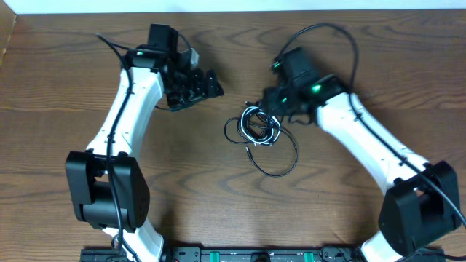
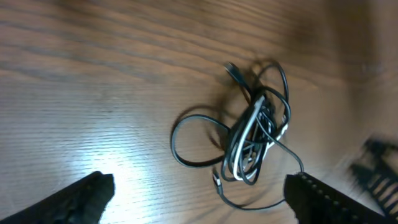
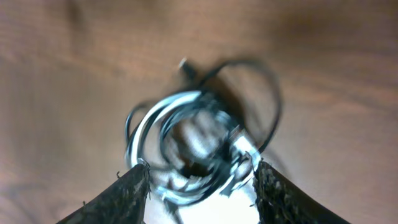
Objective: Untangle cables
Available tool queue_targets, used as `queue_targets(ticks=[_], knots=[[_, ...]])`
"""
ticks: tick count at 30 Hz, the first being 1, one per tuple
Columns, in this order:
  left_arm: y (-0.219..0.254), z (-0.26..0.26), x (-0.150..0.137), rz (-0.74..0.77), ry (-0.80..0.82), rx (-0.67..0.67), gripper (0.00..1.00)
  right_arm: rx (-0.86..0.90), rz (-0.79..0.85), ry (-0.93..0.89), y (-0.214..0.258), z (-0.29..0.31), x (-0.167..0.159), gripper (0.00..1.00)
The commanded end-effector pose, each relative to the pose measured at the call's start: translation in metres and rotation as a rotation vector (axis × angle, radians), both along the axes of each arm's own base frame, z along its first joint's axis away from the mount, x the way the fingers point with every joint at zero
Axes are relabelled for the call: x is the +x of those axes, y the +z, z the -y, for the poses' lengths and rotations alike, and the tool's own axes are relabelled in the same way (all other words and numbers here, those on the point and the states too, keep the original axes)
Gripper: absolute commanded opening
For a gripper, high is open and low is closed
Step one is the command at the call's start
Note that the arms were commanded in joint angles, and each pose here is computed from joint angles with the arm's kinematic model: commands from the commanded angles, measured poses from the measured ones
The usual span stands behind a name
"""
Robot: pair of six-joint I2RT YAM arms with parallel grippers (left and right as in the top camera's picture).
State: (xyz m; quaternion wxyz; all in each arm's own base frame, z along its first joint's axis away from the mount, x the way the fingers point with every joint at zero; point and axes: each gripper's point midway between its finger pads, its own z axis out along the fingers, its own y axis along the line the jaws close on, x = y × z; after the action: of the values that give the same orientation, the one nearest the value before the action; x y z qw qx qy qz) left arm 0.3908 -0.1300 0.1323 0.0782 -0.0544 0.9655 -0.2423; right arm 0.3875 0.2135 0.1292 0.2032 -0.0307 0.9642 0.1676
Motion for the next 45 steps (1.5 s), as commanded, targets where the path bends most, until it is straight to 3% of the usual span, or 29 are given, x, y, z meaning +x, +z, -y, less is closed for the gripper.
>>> queue_targets(ticks=[1,4,9,20,27,40,45], knots=[[0.015,0.014,-0.002,0.04,-0.049,-0.014,0.84,0.056,0.039,0.055,0.008,0.004,0.014,0.5],[0.011,0.017,-0.004,0.017,-0.024,-0.007,0.76,0.067,0.025,0.089,-0.009,-0.002,0.02,0.47],[0.006,0.016,-0.007,-0.04,0.063,-0.013,0.72,0.154,-0.072,0.221,-0.043,-0.027,0.009,0.32],[-0.025,0.037,-0.007,-0.134,0.093,-0.012,0.67,0.145,-0.132,0.227,-0.081,-0.03,0.01,0.23],[-0.057,0.056,-0.017,-0.218,0.042,-0.009,0.65,0.164,-0.169,0.237,-0.092,-0.033,0.005,0.13],[-0.074,0.086,-0.034,-0.209,-0.16,-0.017,0.65,0.175,-0.179,0.24,-0.091,-0.034,0.003,0.11],[-0.085,0.084,-0.039,-0.216,-0.16,-0.015,0.59,0.198,-0.189,0.242,-0.089,-0.036,0.002,0.05]])
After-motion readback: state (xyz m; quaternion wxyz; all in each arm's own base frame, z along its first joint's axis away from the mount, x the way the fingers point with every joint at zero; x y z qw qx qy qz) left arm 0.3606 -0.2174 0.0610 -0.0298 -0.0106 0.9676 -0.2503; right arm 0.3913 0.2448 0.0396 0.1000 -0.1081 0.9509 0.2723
